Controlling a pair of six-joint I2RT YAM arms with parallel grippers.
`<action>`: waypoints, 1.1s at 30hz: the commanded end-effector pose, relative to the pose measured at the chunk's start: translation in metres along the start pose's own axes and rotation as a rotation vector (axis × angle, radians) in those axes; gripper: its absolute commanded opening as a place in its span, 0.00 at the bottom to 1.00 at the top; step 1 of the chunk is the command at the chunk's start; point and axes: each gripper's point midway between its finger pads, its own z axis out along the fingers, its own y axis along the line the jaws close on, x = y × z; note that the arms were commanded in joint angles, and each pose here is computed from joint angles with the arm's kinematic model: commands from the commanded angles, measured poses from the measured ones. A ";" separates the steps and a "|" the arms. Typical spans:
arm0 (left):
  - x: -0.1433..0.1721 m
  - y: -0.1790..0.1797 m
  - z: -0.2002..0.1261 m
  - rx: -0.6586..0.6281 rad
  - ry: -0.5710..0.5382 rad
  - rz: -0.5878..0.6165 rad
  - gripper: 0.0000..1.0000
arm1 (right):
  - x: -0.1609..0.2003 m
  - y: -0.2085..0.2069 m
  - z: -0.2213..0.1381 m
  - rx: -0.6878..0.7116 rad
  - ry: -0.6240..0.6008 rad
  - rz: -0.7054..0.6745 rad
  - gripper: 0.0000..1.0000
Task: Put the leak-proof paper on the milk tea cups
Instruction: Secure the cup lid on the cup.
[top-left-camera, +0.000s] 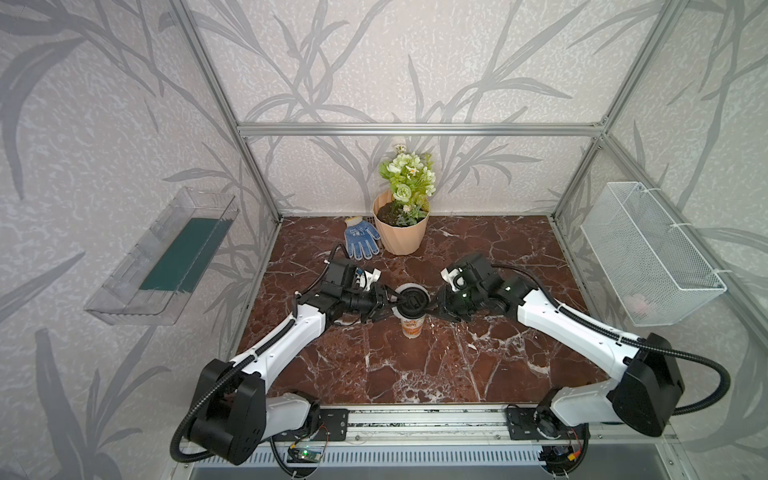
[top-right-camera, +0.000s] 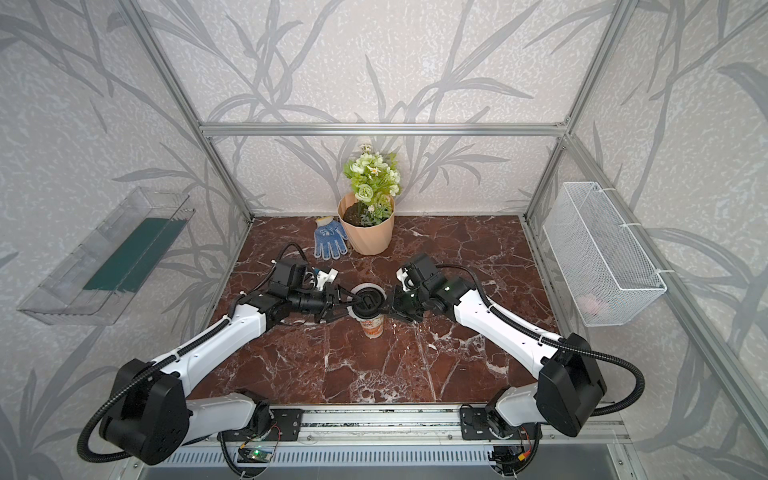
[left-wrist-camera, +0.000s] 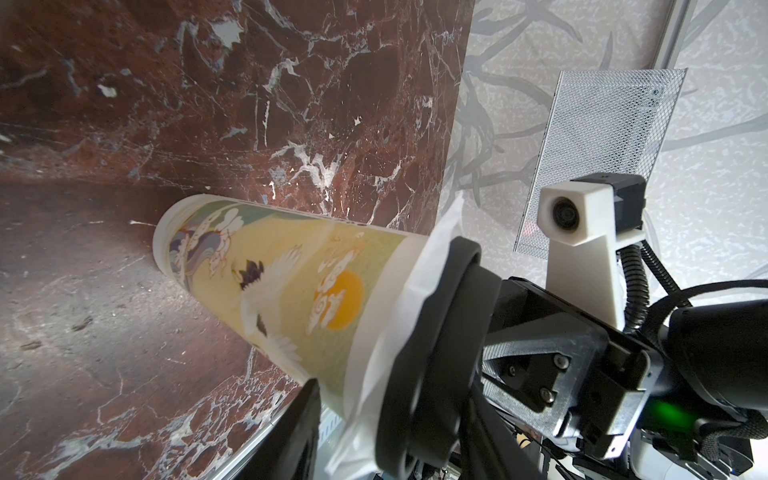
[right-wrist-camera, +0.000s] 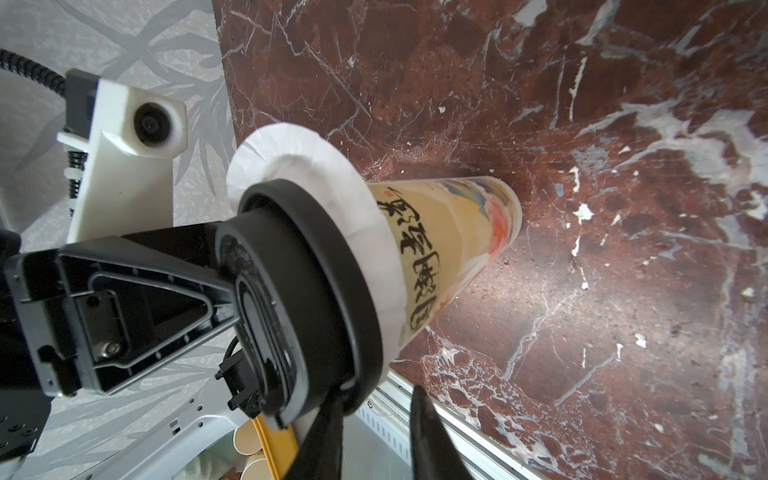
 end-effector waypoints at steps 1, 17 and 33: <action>0.011 0.050 0.006 -0.170 0.028 -0.145 0.50 | 0.013 -0.062 0.021 0.207 0.046 0.080 0.28; 0.011 0.051 0.006 -0.183 0.035 -0.138 0.50 | -0.026 0.011 -0.042 -0.009 -0.133 -0.121 0.35; 0.011 0.050 0.005 -0.182 0.026 -0.135 0.49 | -0.037 0.008 -0.013 0.008 -0.044 -0.124 0.29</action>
